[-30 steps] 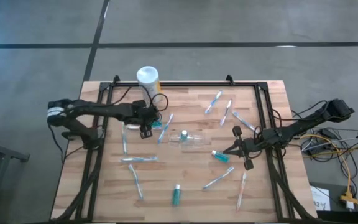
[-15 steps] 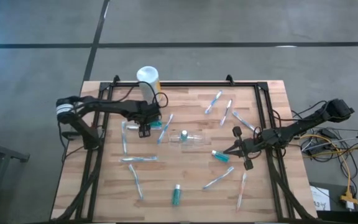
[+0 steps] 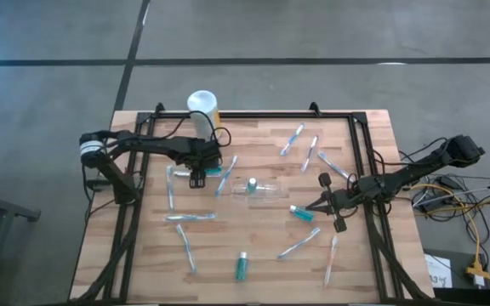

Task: Pick & Place toothbrushing station
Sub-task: Put the mouthwash into the transparent organizer

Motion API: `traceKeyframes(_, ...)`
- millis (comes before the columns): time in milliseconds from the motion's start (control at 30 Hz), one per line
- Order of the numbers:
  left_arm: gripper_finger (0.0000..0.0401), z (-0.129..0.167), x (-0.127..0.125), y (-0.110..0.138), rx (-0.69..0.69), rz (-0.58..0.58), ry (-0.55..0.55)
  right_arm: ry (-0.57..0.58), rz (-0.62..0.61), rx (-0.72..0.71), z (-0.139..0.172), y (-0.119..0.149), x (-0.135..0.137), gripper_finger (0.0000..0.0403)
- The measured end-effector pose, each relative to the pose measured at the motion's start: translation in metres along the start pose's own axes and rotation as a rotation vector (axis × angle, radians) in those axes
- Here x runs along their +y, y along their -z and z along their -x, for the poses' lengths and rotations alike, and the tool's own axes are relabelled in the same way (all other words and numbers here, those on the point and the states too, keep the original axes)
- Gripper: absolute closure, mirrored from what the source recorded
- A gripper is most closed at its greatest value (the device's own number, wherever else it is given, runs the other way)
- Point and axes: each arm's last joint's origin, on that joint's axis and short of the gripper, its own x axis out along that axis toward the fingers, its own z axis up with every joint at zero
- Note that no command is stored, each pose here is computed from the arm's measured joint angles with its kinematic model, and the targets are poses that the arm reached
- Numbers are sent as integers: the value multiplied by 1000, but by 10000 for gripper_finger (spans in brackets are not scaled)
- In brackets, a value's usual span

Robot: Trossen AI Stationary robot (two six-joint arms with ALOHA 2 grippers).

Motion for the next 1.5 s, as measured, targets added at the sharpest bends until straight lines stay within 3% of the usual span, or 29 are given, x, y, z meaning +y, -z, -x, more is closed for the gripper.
traceKeyframes(167, 312, 0, -1, 0, -1, 8, 12, 0, 0, 0, 0, 0, 0, 394)
traceKeyframes(333, 312, 2, -1, 1, 3, 54, 4, 0, -3, 0, 0, 0, 0, 394)
traceKeyframes(500, 312, 11, -1, 4, 23, 95, -70, 0, -8, -2, 0, 0, 0, 394)
traceKeyframes(867, 312, 83, -14, 0, -89, 150, -248, 0, -31, -3, 0, 0, 0, 394)
traceKeyframes(1033, 312, 121, -40, -3, -231, 175, -318, -1, -121, -5, 0, -1, 0, 394)
traceKeyframes(1267, 312, 150, -103, -4, -427, 104, -454, 19, -241, -43, -1, -4, 0, 390)
traceKeyframes(1500, 313, 164, -159, -8, -566, 70, -432, 4, -209, -52, -11, -7, 4, 333)
